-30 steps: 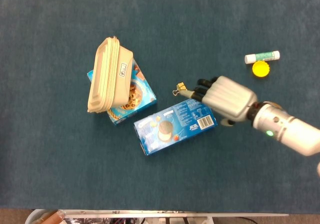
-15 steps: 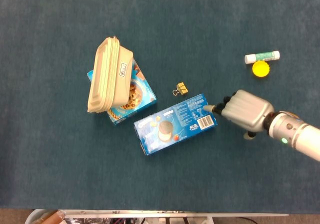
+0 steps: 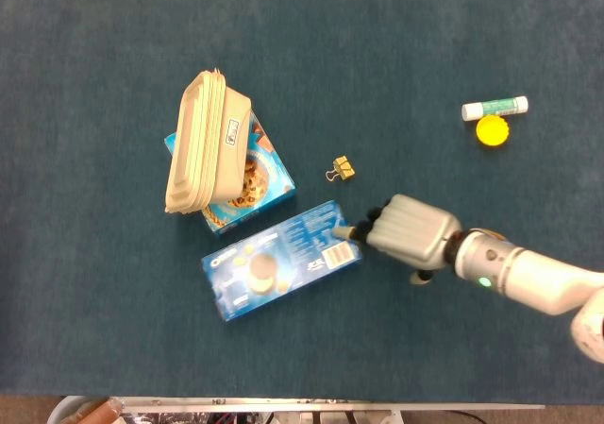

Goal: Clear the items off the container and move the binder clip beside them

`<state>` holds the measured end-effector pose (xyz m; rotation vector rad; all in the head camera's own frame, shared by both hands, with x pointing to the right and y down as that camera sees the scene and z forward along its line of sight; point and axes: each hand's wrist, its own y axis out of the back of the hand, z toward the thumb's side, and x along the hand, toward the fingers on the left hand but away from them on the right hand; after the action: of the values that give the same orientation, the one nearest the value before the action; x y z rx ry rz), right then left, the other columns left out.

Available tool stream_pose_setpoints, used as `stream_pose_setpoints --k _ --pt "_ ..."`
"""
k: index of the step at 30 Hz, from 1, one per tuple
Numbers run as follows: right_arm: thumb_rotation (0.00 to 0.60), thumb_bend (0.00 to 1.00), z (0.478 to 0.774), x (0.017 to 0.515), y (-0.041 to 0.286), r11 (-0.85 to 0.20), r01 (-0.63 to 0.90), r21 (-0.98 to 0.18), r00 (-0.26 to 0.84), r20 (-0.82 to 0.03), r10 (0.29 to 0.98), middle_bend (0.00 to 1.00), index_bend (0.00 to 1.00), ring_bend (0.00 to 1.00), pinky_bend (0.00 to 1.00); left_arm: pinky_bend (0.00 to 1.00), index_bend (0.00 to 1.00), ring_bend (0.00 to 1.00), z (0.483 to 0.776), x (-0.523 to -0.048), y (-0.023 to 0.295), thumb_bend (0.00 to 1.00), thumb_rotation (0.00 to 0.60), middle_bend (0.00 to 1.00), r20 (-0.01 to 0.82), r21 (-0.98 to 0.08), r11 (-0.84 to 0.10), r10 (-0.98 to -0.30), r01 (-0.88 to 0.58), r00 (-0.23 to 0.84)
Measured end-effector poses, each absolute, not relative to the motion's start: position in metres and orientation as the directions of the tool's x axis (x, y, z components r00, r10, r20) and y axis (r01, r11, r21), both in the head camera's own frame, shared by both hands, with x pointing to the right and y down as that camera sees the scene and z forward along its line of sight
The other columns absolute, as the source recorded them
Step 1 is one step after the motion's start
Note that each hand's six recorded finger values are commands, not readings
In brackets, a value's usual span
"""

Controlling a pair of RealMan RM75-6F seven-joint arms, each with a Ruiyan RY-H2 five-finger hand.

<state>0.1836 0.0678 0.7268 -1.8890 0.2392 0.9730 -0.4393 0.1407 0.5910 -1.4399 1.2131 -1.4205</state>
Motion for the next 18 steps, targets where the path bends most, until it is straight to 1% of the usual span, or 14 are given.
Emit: stream_pose_setpoints --k 6,9,12,14,18 --pt "0.600 0.00 0.726 0.150 0.071 -0.532 -0.489 -0.691 0.702 -0.674 0.230 0.29 0.09 0.25 0.42 0.05 0.18 0.06 0.588 -0.445 0.144 0.39 0.600 0.13 0.259 -0.962 -0.250 -0.962 -0.109 -0.086" --pt "0.600 0.00 0.723 0.141 0.068 -0.530 -0.470 -0.706 0.715 -0.657 0.242 0.29 0.09 0.25 0.43 0.05 0.18 0.06 0.587 -0.446 0.144 0.39 0.600 0.13 0.259 -0.963 -0.249 -0.962 -0.107 -0.086" --pt "0.600 0.00 0.718 0.141 0.060 -0.528 -0.448 -0.721 0.714 -0.644 0.274 0.29 0.09 0.25 0.43 0.05 0.18 0.06 0.587 -0.446 0.143 0.39 0.600 0.13 0.258 -0.963 -0.249 -0.963 -0.106 -0.082" --pt "0.600 0.00 0.714 0.146 0.050 -0.527 -0.431 -0.732 0.706 -0.638 0.308 0.29 0.10 0.25 0.43 0.05 0.18 0.06 0.587 -0.445 0.142 0.39 0.600 0.13 0.258 -0.962 -0.250 -0.963 -0.106 -0.079" --pt "0.600 0.00 0.708 0.158 0.029 -0.518 -0.405 -0.753 0.682 -0.626 0.378 0.30 0.14 0.25 0.43 0.05 0.18 0.06 0.589 -0.442 0.140 0.39 0.600 0.13 0.258 -0.962 -0.251 -0.964 -0.107 -0.065"
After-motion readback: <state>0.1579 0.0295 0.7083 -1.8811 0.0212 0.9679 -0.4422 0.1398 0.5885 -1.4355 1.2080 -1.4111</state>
